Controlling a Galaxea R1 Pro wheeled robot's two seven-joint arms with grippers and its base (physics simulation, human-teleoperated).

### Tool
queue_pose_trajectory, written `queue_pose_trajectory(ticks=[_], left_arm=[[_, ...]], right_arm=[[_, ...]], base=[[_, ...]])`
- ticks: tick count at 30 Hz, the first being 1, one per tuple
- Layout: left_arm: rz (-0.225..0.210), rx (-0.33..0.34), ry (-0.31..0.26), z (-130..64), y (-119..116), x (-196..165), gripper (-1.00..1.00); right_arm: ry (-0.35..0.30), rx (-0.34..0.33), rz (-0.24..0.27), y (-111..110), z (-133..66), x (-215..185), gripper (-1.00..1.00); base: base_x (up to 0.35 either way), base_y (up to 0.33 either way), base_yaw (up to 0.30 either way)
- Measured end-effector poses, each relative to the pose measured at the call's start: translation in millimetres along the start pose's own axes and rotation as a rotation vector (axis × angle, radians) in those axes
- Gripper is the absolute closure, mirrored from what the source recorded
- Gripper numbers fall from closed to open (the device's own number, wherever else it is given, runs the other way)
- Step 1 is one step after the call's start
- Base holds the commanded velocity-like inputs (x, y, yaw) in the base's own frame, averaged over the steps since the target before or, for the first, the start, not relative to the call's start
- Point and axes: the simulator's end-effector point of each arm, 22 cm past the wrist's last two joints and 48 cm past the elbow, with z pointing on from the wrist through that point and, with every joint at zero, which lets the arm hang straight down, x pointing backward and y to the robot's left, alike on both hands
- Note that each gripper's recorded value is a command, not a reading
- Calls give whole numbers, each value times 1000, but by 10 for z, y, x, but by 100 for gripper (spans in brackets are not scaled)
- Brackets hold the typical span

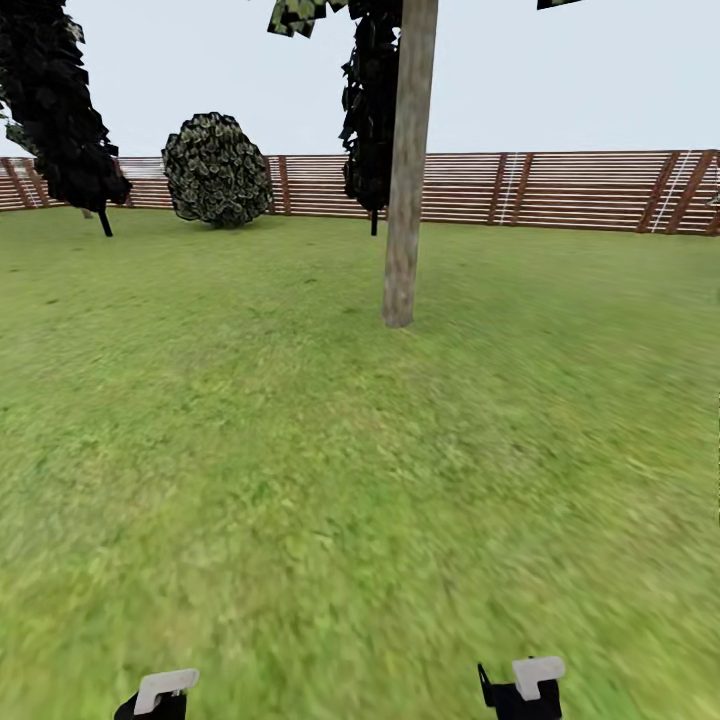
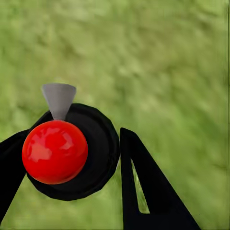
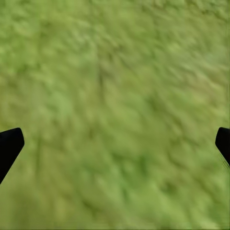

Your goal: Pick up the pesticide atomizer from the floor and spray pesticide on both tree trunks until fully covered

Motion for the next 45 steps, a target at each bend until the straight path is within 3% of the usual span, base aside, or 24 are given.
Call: queue_pose_trajectory(ticks=[8, 45], left_arm=[[0, 0, 1, 0, 0, 1, 100], [0, 0, 1, 0, 0, 2, 100]], right_arm=[[0, 0, 0, 1, 0, 1, -100], [0, 0, 0, 1, 0, 1, -100]], base=[[338, 0, -125], [338, 0, -1]])
